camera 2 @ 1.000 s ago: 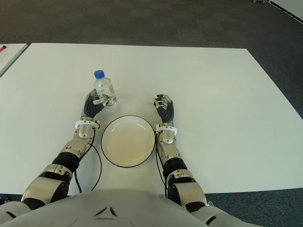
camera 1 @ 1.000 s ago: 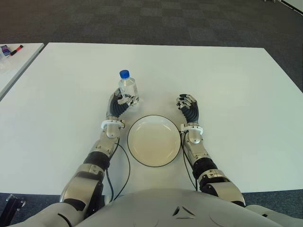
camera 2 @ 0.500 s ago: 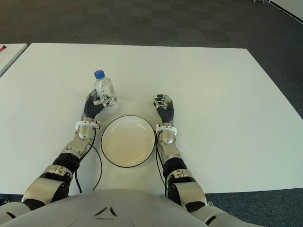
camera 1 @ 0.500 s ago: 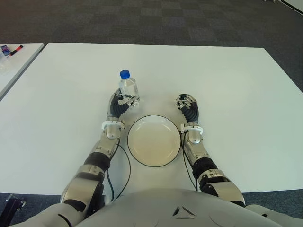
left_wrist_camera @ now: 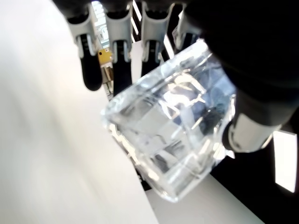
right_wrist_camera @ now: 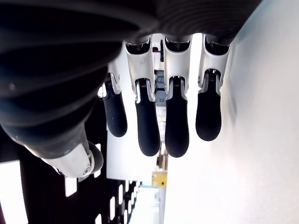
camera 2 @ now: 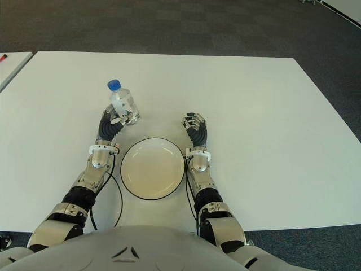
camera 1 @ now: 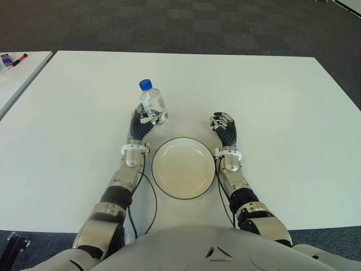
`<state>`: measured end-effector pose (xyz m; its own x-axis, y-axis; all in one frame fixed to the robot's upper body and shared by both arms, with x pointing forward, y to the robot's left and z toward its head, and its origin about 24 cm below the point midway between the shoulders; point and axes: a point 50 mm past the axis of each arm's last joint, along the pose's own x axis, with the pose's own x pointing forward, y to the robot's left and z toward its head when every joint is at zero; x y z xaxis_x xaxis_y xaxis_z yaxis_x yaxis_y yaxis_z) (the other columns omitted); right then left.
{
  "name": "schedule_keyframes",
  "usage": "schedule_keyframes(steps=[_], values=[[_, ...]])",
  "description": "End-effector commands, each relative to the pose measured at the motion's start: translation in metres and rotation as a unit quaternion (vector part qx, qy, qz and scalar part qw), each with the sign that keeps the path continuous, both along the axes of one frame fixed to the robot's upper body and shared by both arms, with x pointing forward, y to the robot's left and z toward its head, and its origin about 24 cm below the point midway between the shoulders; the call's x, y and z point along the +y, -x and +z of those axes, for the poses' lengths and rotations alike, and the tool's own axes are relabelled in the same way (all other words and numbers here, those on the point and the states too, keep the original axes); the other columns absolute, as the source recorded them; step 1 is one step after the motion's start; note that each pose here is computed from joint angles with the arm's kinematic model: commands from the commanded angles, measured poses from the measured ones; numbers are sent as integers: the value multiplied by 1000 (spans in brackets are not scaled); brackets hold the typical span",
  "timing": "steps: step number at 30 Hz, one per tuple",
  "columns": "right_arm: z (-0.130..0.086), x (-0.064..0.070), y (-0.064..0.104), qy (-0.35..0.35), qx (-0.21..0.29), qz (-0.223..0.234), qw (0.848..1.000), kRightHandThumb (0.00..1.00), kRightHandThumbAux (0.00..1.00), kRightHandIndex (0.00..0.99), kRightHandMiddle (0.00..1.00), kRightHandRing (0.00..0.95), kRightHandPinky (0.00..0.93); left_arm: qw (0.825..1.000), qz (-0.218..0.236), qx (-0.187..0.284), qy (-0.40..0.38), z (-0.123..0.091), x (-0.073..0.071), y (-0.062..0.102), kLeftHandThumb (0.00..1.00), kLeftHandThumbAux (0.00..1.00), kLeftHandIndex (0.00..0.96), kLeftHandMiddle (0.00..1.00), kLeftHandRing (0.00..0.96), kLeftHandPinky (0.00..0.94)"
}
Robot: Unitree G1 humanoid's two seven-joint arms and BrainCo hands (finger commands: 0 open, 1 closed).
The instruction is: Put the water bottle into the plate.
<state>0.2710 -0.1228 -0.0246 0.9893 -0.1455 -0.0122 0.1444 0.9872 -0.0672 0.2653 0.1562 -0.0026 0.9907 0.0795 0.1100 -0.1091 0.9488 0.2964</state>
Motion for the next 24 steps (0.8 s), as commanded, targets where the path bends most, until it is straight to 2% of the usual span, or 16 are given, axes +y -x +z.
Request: schedule_keyframes(steps=[1,10,24], values=[[-15,-1,9,1,41,-2,999,942,670,353,486,522,550,999,-14,-40,13,17,-3,5,951,647,389,525,539,694],[-15,-1,9,1,41,-1,999,942,670,354,485,522,555,997,-32,-76,13,33,-6,13,950,646,390,522,540,714],[-15,-1,9,4,40,3,999,941,669,355,486,520,554,993,-52,-94,38,42,-8,20,950,645,396,517,530,673]])
